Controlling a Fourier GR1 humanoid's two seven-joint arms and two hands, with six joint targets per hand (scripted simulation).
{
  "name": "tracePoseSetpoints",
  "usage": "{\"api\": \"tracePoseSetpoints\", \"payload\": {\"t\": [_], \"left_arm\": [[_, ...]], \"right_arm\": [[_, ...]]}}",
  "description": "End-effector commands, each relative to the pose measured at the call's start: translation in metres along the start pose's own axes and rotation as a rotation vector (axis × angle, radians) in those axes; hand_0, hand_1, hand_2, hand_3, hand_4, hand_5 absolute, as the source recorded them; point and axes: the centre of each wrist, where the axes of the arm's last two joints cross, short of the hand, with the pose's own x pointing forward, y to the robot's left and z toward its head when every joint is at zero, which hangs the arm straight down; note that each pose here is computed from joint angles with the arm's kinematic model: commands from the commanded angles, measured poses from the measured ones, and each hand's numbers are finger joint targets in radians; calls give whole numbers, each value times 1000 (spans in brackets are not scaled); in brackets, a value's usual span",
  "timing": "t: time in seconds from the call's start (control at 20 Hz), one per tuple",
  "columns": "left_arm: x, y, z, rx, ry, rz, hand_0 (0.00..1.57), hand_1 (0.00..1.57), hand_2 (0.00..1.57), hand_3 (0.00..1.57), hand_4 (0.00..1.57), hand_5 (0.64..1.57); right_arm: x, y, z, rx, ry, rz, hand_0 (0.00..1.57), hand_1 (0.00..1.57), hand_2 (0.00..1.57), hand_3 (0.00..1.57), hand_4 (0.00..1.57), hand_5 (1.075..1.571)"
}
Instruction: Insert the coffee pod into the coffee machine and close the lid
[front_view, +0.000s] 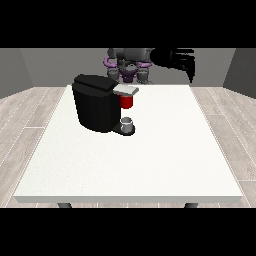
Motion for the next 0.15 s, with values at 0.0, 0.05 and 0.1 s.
{"api": "tracePoseSetpoints", "payload": {"t": [0.0, 0.05, 0.1], "left_arm": [[-17, 13, 21, 65, 74, 23, 0, 0, 0, 0, 266, 1571], [-39, 21, 41, 85, 84, 33, 0, 0, 0, 0, 266, 1571], [-34, 36, 32, 86, 109, 31, 0, 0, 0, 0, 266, 1571]], "right_arm": [[-29, 42, 25, 96, -44, -80, 0, 0, 0, 0, 192, 1571], [-21, 48, 25, 103, -13, -89, 0, 0, 0, 0, 263, 1571], [-30, 57, 37, 110, -22, -101, 0, 0, 0, 0, 259, 1571]]}}
